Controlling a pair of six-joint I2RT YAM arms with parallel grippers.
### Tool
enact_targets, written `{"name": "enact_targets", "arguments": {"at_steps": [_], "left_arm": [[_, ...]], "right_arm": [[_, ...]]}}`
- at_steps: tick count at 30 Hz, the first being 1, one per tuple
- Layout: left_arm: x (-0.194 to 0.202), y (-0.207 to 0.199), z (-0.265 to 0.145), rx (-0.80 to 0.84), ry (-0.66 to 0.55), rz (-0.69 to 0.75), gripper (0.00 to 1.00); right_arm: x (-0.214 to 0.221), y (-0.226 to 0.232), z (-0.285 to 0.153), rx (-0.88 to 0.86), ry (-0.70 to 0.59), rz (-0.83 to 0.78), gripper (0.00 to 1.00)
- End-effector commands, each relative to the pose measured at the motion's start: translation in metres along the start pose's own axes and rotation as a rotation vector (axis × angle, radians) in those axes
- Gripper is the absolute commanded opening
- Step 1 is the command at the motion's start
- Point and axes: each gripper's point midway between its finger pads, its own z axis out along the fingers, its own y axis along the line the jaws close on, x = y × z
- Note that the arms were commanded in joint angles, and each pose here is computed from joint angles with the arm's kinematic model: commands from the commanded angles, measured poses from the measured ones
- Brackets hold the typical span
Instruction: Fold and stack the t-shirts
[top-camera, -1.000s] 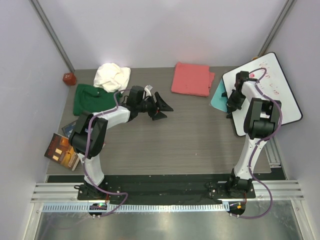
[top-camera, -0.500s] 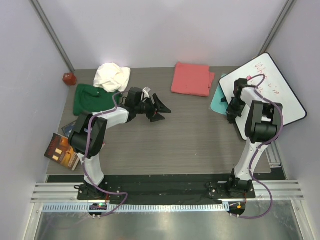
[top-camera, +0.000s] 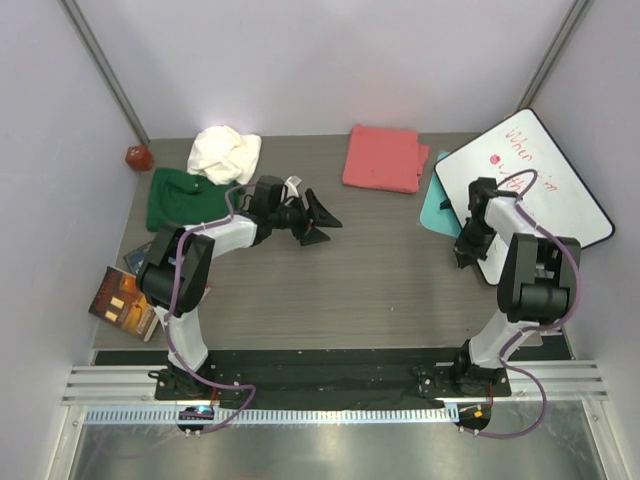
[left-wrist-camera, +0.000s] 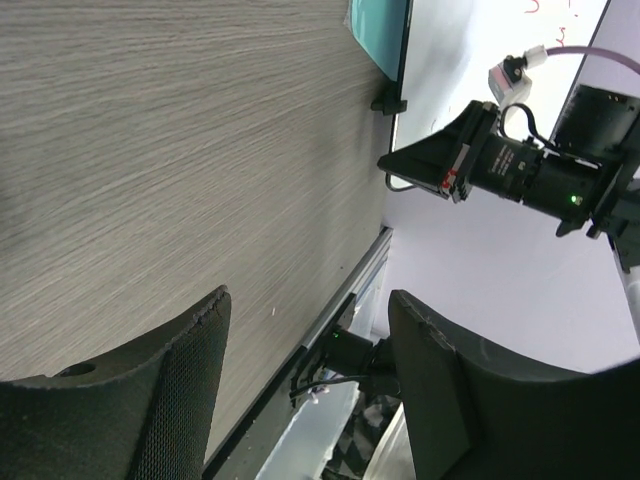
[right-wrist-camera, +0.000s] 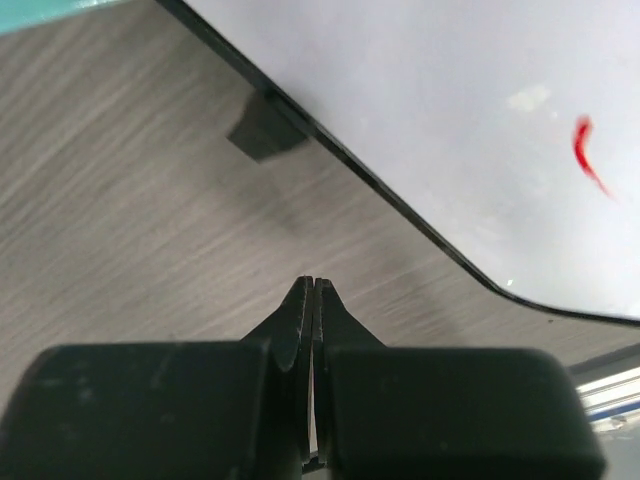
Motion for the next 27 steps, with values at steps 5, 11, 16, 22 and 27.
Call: {"name": "enact_targets", "arguments": {"at_steps": [5, 11, 16, 22, 27], "left_arm": [[0.003, -0.013, -0.012, 0.054, 0.014, 0.049, 0.65], [0.004, -0.014, -0.013, 0.058, 0.015, 0.048, 0.65], [0.005, -0.014, -0.017, 0.044, 0.014, 0.066, 0.65], [0.006, -0.007, -0.020, 0.021, 0.011, 0.063, 0.65], [0.005, -0.005, -0.020, 0.018, 0.009, 0.056, 0.65]], "right_arm": [[-0.024, 0.008, -0.052, -0.092, -0.159, 0.033, 0.01], [-0.075, 0.016, -0.054, -0.033, -0.213, -0.019, 0.01], [-0.098, 0.022, -0.030, 0.016, -0.186, -0.066, 0.01], [-0.099, 0.014, -0.011, 0.066, -0.151, -0.082, 0.01], [-0.091, -0.003, -0.008, 0.106, -0.132, -0.089, 0.01]]}}
